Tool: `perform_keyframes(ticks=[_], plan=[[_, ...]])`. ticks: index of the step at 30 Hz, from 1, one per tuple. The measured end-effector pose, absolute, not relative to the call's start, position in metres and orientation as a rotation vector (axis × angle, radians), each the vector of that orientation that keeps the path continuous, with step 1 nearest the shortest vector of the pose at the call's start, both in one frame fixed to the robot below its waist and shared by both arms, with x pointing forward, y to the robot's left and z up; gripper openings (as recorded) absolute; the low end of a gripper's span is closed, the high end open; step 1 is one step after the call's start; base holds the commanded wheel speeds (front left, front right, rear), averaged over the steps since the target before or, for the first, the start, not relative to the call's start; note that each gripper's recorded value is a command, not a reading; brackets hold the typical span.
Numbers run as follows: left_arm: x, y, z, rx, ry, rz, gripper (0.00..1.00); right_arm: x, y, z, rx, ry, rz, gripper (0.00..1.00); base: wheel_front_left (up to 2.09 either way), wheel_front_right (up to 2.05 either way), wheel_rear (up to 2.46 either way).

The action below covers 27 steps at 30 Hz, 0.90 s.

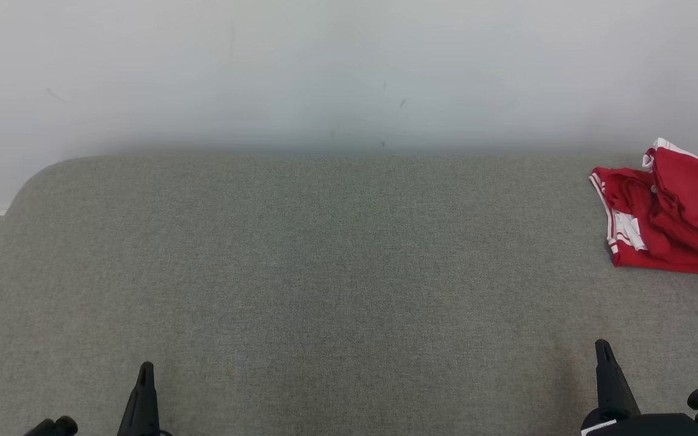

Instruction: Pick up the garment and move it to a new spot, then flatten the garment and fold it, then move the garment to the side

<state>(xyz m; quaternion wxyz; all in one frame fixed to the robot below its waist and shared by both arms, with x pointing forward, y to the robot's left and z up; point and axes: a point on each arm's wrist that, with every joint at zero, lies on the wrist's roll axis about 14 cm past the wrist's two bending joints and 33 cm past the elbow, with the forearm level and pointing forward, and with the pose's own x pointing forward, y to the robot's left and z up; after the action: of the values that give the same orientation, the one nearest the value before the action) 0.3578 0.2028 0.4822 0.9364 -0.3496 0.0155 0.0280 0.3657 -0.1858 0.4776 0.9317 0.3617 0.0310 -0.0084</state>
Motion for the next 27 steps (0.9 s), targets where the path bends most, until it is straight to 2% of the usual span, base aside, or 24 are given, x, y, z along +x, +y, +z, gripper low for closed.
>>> perform_keyframes(ticks=[27], plan=[[0.369,0.205,0.487,-1.043,0.031,0.071,0.0,0.375,-0.192,0.485,1.058,0.055,-0.041,0.0,0.0,0.0,0.0]])
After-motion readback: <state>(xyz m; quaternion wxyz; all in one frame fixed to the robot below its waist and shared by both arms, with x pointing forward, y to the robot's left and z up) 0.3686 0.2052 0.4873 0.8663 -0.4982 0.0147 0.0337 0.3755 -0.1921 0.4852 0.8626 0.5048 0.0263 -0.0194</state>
